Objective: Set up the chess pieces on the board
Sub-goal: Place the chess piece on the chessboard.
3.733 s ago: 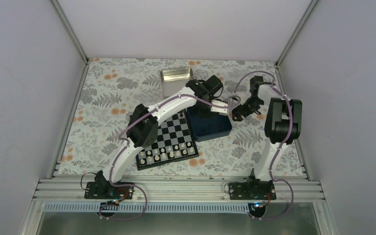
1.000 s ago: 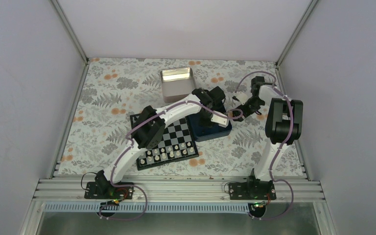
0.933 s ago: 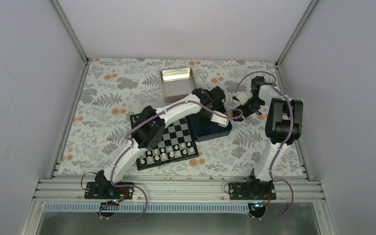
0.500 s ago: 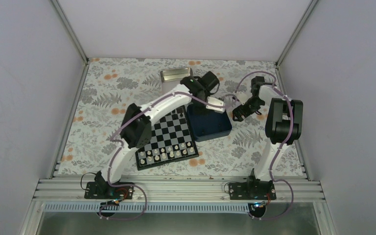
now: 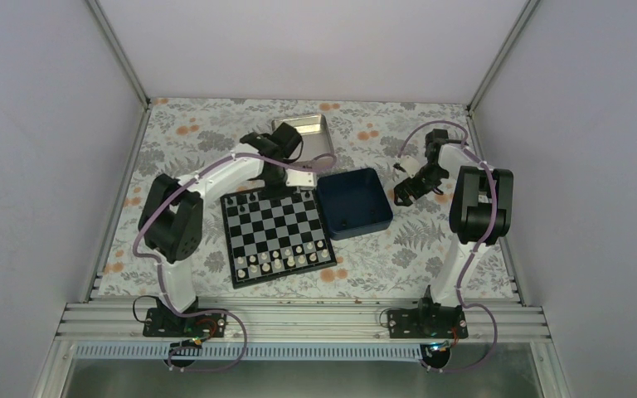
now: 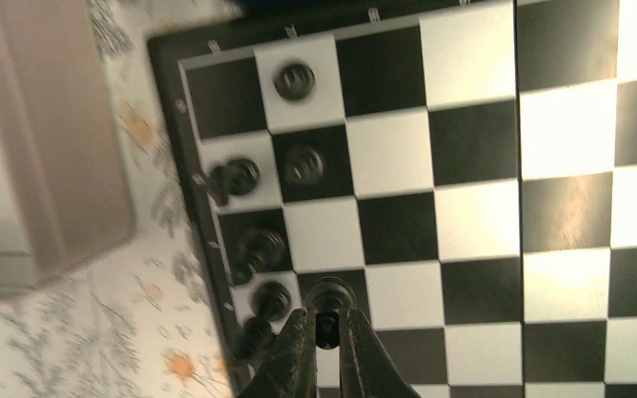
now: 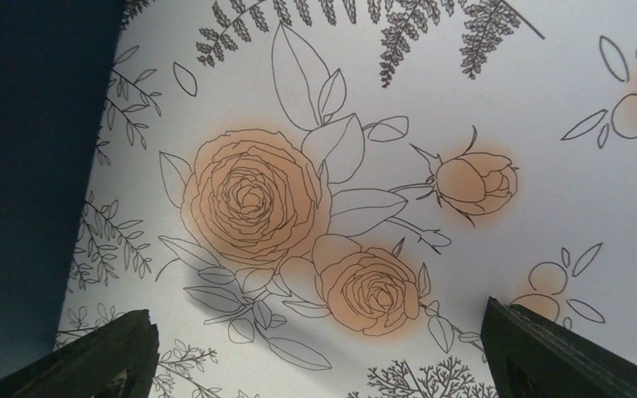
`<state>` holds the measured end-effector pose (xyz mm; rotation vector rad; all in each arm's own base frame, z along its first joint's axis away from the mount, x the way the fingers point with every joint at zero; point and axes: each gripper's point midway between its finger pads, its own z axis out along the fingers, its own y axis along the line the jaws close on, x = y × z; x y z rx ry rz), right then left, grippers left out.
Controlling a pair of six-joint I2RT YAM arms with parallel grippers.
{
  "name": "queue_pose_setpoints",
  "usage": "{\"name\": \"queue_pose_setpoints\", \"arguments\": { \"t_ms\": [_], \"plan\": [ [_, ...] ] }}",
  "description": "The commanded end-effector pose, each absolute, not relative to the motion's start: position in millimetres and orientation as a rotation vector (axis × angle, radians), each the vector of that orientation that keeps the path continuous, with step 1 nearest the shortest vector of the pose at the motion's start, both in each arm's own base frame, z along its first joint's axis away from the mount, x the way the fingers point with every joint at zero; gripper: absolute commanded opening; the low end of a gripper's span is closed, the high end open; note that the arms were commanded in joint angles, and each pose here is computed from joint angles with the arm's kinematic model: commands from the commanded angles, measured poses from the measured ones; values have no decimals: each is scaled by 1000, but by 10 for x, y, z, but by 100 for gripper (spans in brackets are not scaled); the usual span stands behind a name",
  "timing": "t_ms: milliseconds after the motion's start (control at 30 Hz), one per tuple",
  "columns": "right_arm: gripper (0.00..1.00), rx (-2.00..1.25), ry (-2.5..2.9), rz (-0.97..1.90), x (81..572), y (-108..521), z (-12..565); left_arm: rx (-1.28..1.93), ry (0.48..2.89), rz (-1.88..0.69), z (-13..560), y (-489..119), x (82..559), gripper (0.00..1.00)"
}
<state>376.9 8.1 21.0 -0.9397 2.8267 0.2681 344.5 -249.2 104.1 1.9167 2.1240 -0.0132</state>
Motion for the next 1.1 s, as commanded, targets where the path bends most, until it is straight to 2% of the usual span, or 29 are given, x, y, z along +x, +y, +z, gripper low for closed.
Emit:
{"name": "queue_pose_setpoints", "arguments": {
  "t_ms": [0, 367, 1067],
  "plan": [
    [100, -943, 2879, 315, 3664, 87, 134, 1804, 2147, -13, 1105, -2307, 3463, 4],
    [100, -946, 2888, 320, 3650, 96, 108, 1742, 2260, -34, 797, -1927, 3390, 4],
    [100, -948, 2901, 321, 3621, 92, 60, 1753, 2315, -70, 546, -1839, 3384, 5]
  ]
}}
